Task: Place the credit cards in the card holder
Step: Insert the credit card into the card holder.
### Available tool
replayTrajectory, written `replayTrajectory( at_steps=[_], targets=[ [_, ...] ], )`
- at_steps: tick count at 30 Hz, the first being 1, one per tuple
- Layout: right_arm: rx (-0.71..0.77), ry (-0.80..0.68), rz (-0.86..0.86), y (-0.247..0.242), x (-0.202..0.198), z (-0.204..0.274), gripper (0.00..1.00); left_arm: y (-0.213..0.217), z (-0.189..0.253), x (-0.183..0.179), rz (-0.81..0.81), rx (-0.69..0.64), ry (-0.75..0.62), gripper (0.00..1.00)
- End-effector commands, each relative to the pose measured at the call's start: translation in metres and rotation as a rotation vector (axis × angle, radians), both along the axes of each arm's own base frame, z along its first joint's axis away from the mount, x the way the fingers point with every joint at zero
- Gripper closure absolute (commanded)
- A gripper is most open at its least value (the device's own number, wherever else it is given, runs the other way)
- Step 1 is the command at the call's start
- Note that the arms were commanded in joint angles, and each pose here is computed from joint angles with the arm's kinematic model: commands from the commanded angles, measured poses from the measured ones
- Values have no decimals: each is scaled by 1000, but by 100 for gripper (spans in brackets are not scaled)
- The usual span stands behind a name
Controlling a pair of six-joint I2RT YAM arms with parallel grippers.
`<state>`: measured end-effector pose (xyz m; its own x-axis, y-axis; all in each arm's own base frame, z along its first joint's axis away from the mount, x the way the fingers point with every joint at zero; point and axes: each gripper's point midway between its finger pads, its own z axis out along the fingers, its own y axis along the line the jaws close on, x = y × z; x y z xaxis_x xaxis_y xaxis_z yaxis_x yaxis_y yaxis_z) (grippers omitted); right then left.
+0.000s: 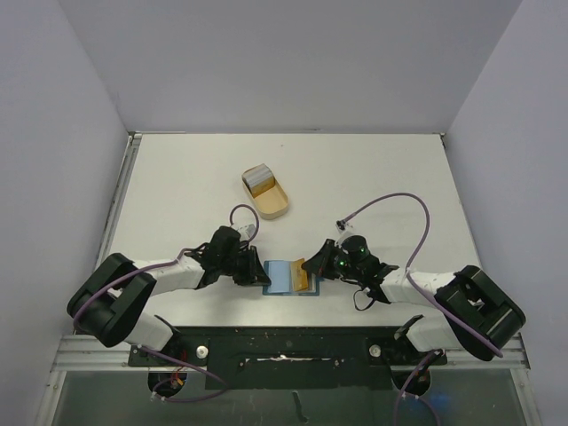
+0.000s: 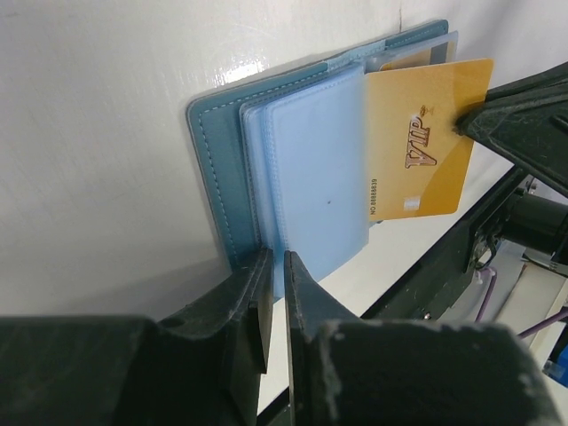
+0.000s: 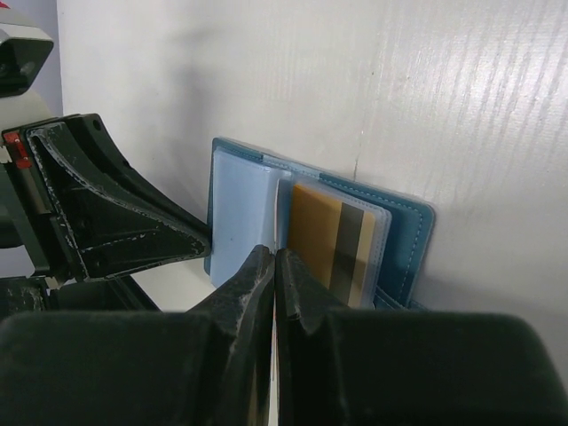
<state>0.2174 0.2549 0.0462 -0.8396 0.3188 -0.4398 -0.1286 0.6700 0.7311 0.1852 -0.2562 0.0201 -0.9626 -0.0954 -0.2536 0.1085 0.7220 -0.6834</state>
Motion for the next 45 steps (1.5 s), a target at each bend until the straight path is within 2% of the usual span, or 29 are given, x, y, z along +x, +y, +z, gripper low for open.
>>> replayTrajectory(
  at_steps=[1, 9, 20, 40, 45],
  targets=[
    [66, -41, 30, 10, 2, 17, 100, -6, 6, 6, 5, -23, -45, 90],
    [58, -47, 22, 8, 3, 20, 100, -2, 11, 10, 27, 0, -70, 88],
    [71, -21, 38, 14, 3, 8, 100, 3, 7, 8, 29, 19, -68, 79],
    [130, -34, 32, 16, 5, 11, 100, 3, 13, 6, 34, 11, -72, 77],
    [147, -18, 22, 17, 6, 6, 100, 6, 20, 8, 46, 27, -83, 70]
  ],
)
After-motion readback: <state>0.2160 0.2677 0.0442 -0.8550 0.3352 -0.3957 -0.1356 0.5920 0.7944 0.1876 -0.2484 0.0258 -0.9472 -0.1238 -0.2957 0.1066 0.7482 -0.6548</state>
